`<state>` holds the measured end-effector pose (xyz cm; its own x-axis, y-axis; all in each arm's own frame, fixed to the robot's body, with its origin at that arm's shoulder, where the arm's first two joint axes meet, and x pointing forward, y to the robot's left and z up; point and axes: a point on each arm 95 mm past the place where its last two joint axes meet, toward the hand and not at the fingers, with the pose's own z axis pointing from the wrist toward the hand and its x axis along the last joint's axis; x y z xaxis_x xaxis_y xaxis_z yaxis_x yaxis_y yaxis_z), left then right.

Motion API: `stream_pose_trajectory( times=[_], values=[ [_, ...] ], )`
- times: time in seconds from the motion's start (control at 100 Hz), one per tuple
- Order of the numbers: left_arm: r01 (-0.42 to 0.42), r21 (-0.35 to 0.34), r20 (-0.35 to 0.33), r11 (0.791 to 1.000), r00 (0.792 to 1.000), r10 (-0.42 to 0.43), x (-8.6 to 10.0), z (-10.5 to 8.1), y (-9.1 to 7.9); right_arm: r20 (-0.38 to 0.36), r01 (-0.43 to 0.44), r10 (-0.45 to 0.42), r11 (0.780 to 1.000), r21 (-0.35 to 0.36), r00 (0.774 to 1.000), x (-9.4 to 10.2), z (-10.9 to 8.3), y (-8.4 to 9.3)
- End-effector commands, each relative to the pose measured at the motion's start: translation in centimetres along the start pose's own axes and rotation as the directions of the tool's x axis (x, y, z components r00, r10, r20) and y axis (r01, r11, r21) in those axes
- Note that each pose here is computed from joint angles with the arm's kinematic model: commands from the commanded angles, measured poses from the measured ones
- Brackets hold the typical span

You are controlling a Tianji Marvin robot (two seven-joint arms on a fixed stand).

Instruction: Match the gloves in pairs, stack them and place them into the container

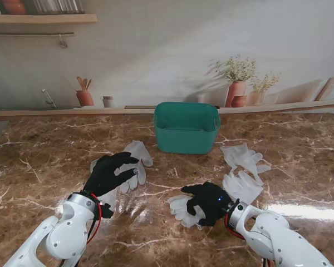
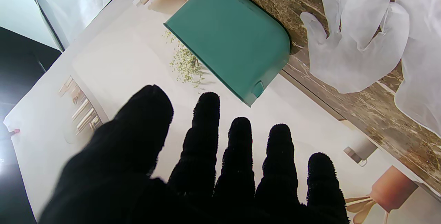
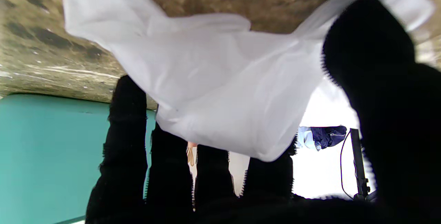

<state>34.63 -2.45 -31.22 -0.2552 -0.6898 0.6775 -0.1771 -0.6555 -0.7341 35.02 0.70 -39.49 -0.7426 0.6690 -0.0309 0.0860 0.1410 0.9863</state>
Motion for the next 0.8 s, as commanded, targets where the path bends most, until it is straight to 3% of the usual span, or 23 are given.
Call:
stream_pose_trajectory(
  times=[0.0, 0.21, 0.38, 0.48, 0.79],
  values=[
    [0.005, -0.004, 0.001, 1.000, 1.000, -0.005, 0.0, -0.1, 0.3, 0.022, -0.006, 0.005, 1.000, 0.026, 1.000, -0.2, 0.2, -1.2],
    [0.009, -0.008, 0.004, 1.000, 1.000, -0.009, -0.1, -0.2, 0.4, -0.002, -0.053, 0.053, 0.998, -0.033, 0.999, 0.1, 1.2, -1.5],
    [0.011, -0.010, 0.007, 1.000, 1.000, -0.011, -0.1, -0.2, 0.4, -0.017, -0.073, 0.072, 0.996, -0.058, 0.997, 0.3, 1.6, -0.6],
    [0.012, -0.011, 0.005, 1.000, 1.000, -0.012, 0.0, -0.2, 0.5, -0.013, -0.080, 0.079, 0.990, -0.114, 0.997, 0.3, 1.9, 0.8],
    [0.015, -0.020, 0.003, 1.000, 1.000, -0.015, -0.1, -0.3, 0.7, 0.003, -0.035, 0.038, 0.955, -0.295, 0.999, -0.8, 3.0, 7.6]
  ],
)
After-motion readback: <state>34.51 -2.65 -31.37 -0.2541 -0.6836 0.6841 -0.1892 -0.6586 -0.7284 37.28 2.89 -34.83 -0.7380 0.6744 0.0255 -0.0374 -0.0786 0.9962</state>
